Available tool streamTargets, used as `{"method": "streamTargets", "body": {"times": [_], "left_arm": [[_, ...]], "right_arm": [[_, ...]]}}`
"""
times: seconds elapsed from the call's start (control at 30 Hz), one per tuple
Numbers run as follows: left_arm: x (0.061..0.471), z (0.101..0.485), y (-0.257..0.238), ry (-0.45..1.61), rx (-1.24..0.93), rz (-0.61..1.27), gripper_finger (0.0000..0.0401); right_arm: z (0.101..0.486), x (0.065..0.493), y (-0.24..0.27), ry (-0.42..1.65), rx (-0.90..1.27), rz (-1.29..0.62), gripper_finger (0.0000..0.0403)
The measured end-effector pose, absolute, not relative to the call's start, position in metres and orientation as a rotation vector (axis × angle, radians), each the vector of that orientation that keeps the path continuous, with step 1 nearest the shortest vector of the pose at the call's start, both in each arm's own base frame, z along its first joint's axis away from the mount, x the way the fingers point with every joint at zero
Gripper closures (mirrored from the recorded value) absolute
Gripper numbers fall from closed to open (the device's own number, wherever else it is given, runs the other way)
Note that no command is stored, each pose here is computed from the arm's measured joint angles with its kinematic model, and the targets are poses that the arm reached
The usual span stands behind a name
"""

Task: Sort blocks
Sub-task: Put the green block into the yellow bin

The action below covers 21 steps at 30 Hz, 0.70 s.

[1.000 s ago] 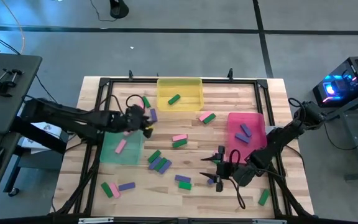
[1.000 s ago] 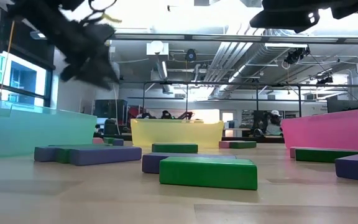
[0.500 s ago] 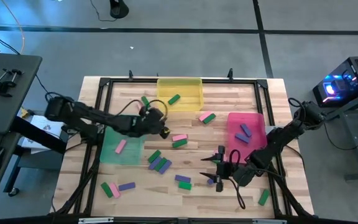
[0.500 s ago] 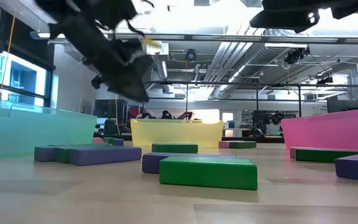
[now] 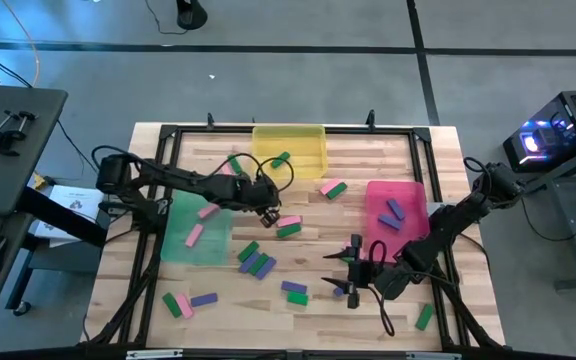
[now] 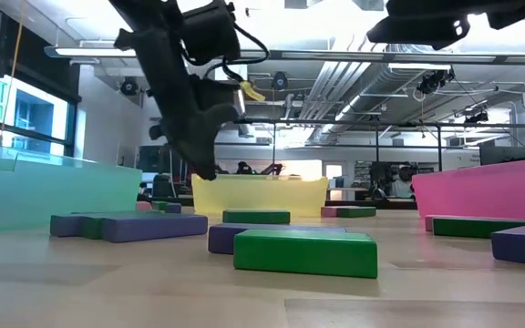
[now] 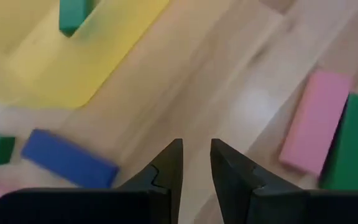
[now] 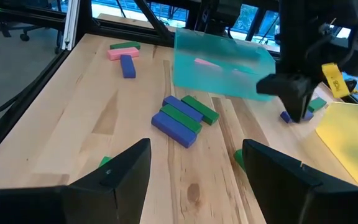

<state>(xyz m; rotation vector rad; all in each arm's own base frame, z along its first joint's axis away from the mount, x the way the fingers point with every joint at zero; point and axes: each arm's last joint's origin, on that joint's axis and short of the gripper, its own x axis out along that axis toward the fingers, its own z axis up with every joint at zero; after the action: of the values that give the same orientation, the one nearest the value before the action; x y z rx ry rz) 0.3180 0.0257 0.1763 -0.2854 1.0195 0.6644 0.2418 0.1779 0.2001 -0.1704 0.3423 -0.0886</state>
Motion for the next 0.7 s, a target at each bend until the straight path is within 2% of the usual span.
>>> {"method": "streamTargets", "body": {"times": [0.2,0.37,0.53,0.7], "left_arm": [[0.291,0.199,0.046,1.064,-0.286,0.805,0.0292],[0.267,0.222,0.086,1.002,-0.33,0.978,0.0248],[0.246,0.22,0.137,0.999,-0.526,1.07,0.0206],[0.228,0.2,0.18,1.037,-0.76,1.089,0.019]], "right_arm": [[0.199,0.241,0.178,0.349,-0.156,-0.093,0.0166],[0.2,0.242,0.178,0.347,-0.162,-0.092,0.0166],[0.2,0.242,0.178,0.347,-0.163,-0.091,0.0166],[0.2,0.242,0.178,0.347,-0.163,-0.091,0.0166]]}}
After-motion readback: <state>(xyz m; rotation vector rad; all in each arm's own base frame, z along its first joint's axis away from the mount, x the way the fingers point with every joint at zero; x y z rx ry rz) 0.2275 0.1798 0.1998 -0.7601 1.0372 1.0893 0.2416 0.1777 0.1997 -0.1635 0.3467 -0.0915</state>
